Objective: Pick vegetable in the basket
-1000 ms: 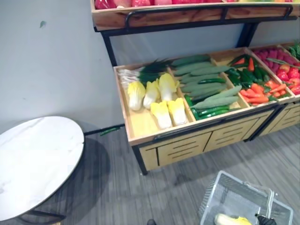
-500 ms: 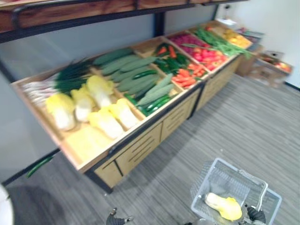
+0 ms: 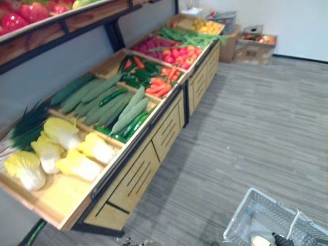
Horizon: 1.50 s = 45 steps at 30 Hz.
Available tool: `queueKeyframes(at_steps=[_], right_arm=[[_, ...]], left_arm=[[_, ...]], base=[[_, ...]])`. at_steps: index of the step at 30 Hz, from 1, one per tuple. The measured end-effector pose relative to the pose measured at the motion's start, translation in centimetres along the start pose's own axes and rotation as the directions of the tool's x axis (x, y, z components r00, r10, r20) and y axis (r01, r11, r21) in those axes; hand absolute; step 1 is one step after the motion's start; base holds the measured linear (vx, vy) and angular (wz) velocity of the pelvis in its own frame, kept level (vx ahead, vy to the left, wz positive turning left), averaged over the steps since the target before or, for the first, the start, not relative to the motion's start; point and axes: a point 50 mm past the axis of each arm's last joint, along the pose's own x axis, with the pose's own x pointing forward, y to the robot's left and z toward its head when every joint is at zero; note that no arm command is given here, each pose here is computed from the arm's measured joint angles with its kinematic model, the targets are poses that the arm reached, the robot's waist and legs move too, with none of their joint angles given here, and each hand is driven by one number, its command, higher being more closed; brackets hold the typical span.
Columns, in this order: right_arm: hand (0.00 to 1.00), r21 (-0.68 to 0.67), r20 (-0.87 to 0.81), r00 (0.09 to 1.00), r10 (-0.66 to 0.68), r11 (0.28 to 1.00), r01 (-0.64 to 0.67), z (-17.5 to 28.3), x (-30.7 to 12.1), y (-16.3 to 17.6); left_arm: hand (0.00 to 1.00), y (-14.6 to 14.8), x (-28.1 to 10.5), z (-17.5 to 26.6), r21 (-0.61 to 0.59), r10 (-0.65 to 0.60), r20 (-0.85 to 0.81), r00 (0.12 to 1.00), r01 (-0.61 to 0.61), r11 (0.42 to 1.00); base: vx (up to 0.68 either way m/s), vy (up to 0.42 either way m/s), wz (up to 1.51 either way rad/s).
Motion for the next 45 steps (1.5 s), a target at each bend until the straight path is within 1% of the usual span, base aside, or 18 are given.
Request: queueKeyframes(at_steps=[5, 8, 12, 15, 19, 22, 23, 36, 45], right_arm=[[1.00, -0.023, 0.015, 0.999, 0.048, 0.999, -0.048, 0.5, 0.1, 1.3], [1.00, -0.053, 0.032, 0.998, 0.060, 0.997, -0.058, 1.0, 0.2, 1.3], [1.00, -0.037, -0.011, 0.995, 0.101, 0.994, -0.101, -0.5, -0.4, 2.8], [1.00, -0.034, -0.009, 0.995, 0.104, 0.994, -0.104, -0.3, -0.3, 3.0], [1.00, -0.033, -0.024, 0.992, 0.125, 0.992, -0.125, -0.3, -0.2, 3.7], [1.00, -0.030, -0.028, 0.992, 0.124, 0.992, -0.124, -0.3, -0.2, 3.7], [1.00, 0.054, -0.096, 0.990, 0.102, 0.994, -0.097, -1.8, -0.3, 2.8], [1.00, 0.055, -0.108, 0.989, 0.100, 0.994, -0.094, -2.3, -0.5, 2.9], [1.00, 0.055, -0.138, 0.987, 0.076, 0.996, -0.069, -3.4, -1.0, 2.3]], left_arm=[[0.00, -0.3, -0.3, -0.4, -0.031, 0.025, -0.008, 1.000, -0.025, 0.999], [0.00, -0.6, -0.4, -0.4, -0.036, 0.019, -0.012, 1.000, -0.019, 0.999], [0.00, 1.1, 0.1, 0.1, 0.020, 0.049, 0.011, 0.999, -0.049, 0.999], [0.00, 1.4, 0.4, 0.5, 0.047, 0.046, 0.018, 0.999, -0.047, 0.998], [0.00, 1.2, 0.4, 0.2, 0.045, 0.032, 0.002, 1.000, -0.032, 0.998], [0.00, 1.3, 0.4, 0.1, 0.039, 0.030, -0.004, 1.000, -0.030, 0.999], [0.00, 2.2, 0.3, -0.9, 0.025, 0.051, -0.033, 0.998, -0.050, 0.998], [0.00, 2.1, 0.2, -1.0, 0.022, 0.052, -0.039, 0.998, -0.051, 0.998], [0.00, 2.0, 0.2, -1.0, -0.019, 0.076, -0.045, 0.996, -0.077, 0.997]], base=[[0.13, 0.191, -0.94], [0.13, 0.319, -0.84], [0.18, 0.295, -0.44], [0.15, 0.197, -0.32], [0.09, 0.098, -0.50], [0.04, 0.028, -0.21], [0.01, 0.010, -0.09], [0.00, -0.001, 0.01], [-0.03, -0.026, -0.13]])
